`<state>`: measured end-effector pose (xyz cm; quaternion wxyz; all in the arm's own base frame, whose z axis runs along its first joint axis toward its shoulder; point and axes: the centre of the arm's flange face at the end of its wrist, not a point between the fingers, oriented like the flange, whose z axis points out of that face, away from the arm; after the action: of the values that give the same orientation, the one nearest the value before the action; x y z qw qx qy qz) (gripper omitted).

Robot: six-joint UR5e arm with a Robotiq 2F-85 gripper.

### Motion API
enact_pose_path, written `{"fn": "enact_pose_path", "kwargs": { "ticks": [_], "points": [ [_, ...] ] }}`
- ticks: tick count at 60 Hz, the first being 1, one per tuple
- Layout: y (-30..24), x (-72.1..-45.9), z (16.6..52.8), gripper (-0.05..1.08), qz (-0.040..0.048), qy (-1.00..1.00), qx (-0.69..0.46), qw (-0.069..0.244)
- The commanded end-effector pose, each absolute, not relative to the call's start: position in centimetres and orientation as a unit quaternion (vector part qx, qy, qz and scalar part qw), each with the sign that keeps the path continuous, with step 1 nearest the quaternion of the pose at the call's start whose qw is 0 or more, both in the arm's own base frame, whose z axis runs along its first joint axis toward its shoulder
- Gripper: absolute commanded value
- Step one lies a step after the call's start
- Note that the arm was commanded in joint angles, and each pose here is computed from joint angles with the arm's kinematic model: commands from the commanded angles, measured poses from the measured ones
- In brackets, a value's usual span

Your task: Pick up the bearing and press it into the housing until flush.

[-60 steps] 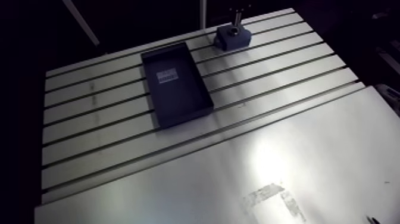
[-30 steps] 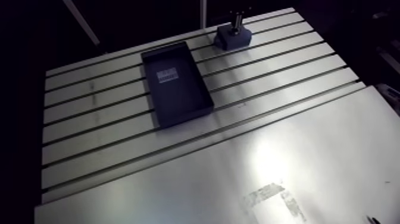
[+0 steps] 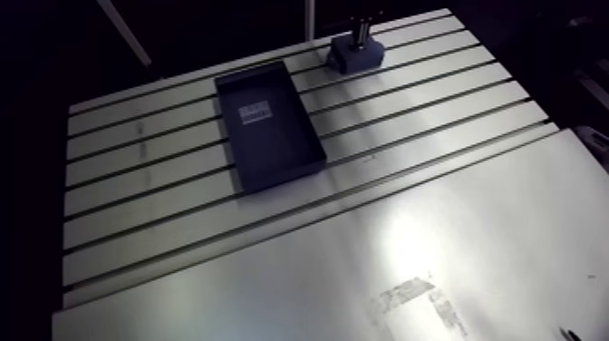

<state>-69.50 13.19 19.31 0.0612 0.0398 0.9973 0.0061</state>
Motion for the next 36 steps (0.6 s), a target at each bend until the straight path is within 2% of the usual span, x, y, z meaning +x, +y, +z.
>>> {"fn": "enact_pose_path", "kwargs": {
  "ticks": [1, 36],
  "points": [
    [13.12, -69.58, 19.18, 1.08, 0.0061, 0.997, 0.039, 0.062],
    [13.17, -69.7, 18.81, 1.08, 0.0064, 0.997, 0.039, 0.063]
  ]
}}
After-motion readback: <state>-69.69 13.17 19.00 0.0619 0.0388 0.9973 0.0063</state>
